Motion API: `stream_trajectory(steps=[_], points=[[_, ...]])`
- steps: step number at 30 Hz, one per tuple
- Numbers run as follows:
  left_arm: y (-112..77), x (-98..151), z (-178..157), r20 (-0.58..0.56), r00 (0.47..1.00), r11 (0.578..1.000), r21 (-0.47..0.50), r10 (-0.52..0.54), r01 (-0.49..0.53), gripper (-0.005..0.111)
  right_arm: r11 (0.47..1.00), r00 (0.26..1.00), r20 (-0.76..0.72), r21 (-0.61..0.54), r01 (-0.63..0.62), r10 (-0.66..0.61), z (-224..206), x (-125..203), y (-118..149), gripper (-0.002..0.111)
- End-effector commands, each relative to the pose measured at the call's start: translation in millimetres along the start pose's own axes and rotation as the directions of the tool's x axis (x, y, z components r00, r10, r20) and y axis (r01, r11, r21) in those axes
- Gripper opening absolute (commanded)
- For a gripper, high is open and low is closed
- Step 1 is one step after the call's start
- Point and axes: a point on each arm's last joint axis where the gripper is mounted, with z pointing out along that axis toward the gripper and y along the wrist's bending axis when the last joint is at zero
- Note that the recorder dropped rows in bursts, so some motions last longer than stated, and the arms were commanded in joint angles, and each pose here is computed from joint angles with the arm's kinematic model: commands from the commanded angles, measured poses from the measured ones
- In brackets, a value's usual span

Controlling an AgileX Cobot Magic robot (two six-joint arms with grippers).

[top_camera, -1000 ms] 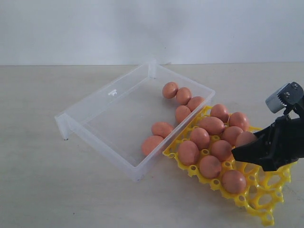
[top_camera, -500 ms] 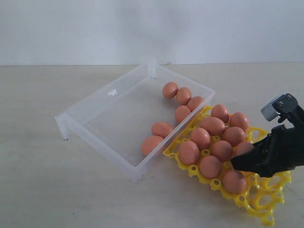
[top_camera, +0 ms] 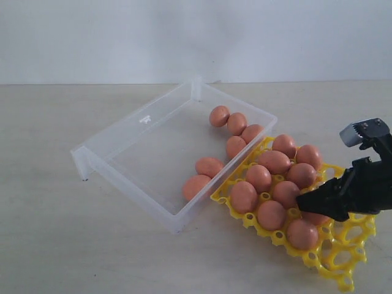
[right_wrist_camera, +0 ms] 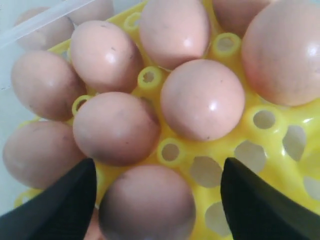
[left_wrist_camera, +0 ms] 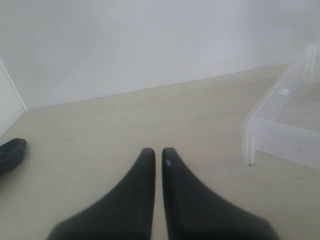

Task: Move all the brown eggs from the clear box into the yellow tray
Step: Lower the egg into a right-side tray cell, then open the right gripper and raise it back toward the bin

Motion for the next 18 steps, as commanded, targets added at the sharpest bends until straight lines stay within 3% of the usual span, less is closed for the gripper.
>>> stream_trajectory(steps=[1, 6, 10, 13, 16, 18], points=[[-0.3, -1.6, -0.4, 0.013, 1.000, 1.000, 0.007, -0.007, 0.007, 0.004, 1.000, 1.000, 0.015, -0.018, -0.004, 0.004, -0.6, -1.8, 2.2, 0.062], [-0.3, -1.6, -0.4, 0.013, 1.000, 1.000, 0.007, -0.007, 0.007, 0.004, 0.990, 0.996, 0.089, -0.138, 0.005, 0.007, -3.1, -17.2, 9.7, 0.062], [-0.3, -1.6, -0.4, 0.013, 1.000, 1.000, 0.007, -0.007, 0.007, 0.004, 0.987, 0.986, 0.168, -0.158, 0.032, -0.005, -6.9, -36.8, 7.4, 0.060], [-0.3, -1.6, -0.4, 0.013, 1.000, 1.000, 0.007, -0.007, 0.007, 0.004, 0.988, 0.957, 0.288, -0.156, 0.020, 0.026, -12.6, -61.2, 2.8, 0.041], [-0.3, -1.6, -0.4, 0.013, 1.000, 1.000, 0.007, -0.007, 0.007, 0.004, 0.973, 0.899, 0.435, -0.225, 0.056, 0.048, -22.7, -91.1, 6.1, 0.004], [-0.3, -1.6, -0.4, 0.013, 1.000, 1.000, 0.007, -0.007, 0.007, 0.004, 0.959, 0.863, 0.503, -0.264, 0.102, 0.047, -28.0, -114.1, 12.1, 0.000]])
